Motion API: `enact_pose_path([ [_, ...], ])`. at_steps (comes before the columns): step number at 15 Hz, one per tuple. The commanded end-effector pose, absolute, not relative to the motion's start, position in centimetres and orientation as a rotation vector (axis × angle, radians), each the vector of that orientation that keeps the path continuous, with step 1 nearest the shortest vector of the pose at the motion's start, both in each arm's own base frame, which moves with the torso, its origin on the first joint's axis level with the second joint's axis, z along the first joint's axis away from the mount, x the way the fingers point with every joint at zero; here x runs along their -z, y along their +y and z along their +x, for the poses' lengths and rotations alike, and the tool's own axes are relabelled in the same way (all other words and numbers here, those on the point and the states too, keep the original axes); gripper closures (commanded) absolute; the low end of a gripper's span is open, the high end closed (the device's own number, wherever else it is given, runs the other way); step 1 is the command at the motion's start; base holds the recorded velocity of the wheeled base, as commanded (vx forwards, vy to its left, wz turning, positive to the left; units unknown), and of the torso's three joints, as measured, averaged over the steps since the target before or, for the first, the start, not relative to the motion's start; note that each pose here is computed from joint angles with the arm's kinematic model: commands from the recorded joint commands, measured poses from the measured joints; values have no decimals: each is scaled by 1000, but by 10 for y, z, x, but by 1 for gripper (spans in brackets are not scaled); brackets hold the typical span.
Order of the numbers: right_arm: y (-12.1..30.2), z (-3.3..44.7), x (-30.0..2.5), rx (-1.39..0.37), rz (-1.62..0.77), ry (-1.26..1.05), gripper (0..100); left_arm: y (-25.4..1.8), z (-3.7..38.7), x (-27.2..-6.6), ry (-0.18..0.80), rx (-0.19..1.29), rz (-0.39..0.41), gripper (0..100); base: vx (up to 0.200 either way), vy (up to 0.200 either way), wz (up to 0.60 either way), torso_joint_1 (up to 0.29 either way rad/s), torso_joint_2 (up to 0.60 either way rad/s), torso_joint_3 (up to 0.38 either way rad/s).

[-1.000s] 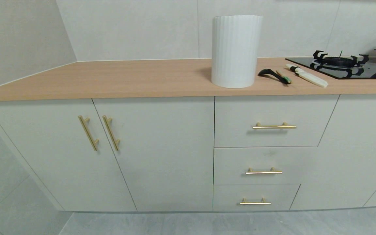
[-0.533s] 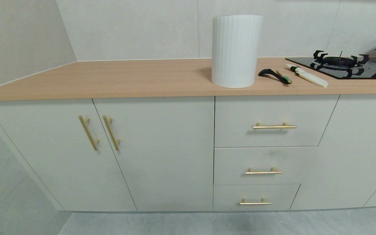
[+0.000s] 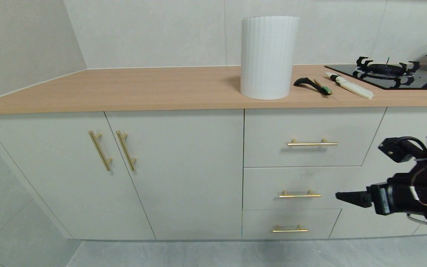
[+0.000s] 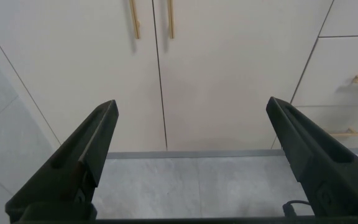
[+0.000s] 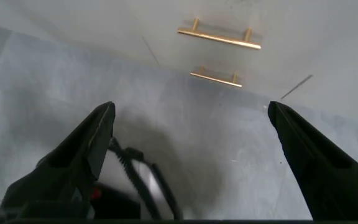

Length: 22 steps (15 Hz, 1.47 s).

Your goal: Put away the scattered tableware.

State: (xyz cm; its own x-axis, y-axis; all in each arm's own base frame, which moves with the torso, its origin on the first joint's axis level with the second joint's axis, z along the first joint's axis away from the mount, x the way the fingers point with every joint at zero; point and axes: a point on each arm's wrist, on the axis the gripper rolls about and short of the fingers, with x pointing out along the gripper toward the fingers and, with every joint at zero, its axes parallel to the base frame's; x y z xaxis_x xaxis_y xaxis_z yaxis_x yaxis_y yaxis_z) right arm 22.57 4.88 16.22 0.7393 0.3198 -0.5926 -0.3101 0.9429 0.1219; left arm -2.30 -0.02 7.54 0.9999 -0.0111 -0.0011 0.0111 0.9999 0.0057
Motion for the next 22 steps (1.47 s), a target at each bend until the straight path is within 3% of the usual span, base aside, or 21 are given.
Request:
enact_pose_path([
  [1, 64, 291, -121, -332, 5, 761, 0, 0, -23, -75, 3, 11, 6, 0, 0, 0, 0, 0, 0, 0],
  [5, 75, 331, -72, -245, -55, 797, 0, 0, -23, -75, 3, 11, 6, 0, 0, 0, 0, 0, 0, 0],
  [14, 87, 363, -10, -163, -47, 693, 0, 0, -23, -76, 2, 11, 5, 0, 0, 0, 0, 0, 0, 0],
  [22, 92, 387, 18, -64, -6, 641, 0, 0, -23, -76, 2, 11, 5, 0, 0, 0, 0, 0, 0, 0],
])
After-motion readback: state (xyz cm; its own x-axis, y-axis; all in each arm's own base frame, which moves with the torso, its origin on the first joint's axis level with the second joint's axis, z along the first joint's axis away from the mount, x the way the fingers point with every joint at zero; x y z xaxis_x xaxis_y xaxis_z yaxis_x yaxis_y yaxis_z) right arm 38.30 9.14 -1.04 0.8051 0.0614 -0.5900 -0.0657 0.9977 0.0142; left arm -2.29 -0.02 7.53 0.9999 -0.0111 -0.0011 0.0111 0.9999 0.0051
